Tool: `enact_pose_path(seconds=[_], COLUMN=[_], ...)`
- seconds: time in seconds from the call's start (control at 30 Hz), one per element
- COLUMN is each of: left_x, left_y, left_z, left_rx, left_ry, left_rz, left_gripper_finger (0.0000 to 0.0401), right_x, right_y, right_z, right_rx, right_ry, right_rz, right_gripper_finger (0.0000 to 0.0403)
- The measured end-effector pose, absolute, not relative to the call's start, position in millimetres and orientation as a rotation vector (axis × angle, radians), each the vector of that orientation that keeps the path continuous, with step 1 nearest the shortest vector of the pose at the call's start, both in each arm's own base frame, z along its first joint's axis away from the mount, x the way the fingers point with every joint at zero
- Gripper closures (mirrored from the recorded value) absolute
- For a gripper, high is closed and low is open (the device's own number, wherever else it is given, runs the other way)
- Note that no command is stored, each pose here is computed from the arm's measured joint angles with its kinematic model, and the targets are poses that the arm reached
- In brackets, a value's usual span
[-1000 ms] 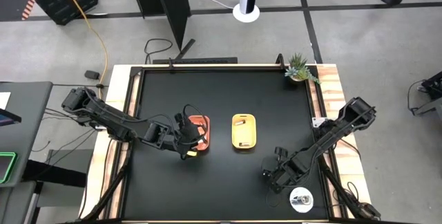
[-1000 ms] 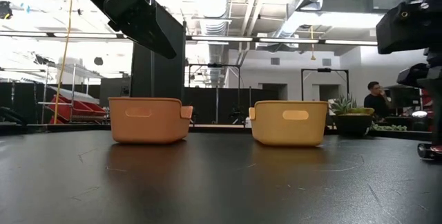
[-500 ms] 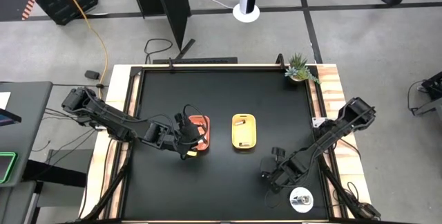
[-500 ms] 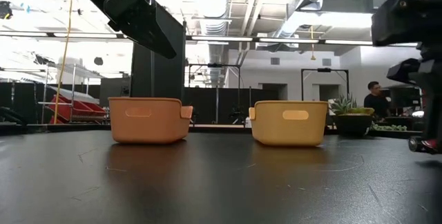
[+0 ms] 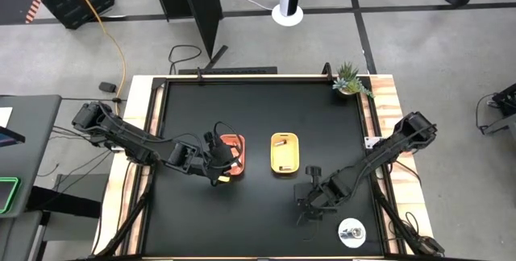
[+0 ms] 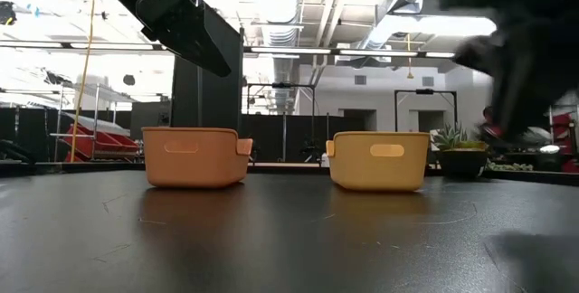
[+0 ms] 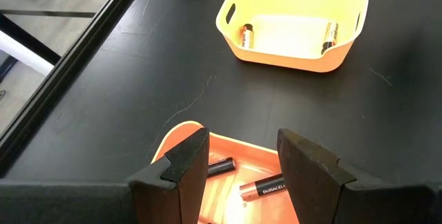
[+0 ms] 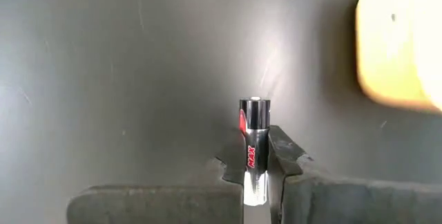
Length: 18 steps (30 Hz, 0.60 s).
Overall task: Sort batteries
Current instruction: Put the silver battery into the yellow bin
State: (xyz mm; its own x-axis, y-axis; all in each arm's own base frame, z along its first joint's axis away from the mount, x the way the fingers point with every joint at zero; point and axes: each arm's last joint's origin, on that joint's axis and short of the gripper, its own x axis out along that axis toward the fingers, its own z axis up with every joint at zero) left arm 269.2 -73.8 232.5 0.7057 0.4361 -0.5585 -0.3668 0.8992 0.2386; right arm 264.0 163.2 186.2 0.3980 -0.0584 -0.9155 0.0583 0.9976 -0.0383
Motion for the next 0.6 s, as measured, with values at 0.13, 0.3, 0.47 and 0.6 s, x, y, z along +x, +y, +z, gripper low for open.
enact_pose_path(seconds=[0.13,0.3,0.47,0.6], left_x=[269,269,268,266], left_y=[-74,-74,-74,-72], left_z=[232,232,231,229], left_rx=[0.112,0.111,0.098,0.087], left_ry=[0.649,0.649,0.659,0.680], left_rz=[0.448,0.447,0.452,0.478], left_gripper_finger=[0.0235,0.0235,0.0235,0.0235], right_x=[279,300,314,321], right_y=[155,131,94,70], right_z=[206,226,229,226], right_rx=[-0.094,-0.205,-0.221,-0.214], right_ry=[1.110,1.051,1.066,1.090], right_rz=[-0.071,-0.138,-0.208,-0.259], right_gripper_finger=[0.0376,0.0376,0.0373,0.0350])
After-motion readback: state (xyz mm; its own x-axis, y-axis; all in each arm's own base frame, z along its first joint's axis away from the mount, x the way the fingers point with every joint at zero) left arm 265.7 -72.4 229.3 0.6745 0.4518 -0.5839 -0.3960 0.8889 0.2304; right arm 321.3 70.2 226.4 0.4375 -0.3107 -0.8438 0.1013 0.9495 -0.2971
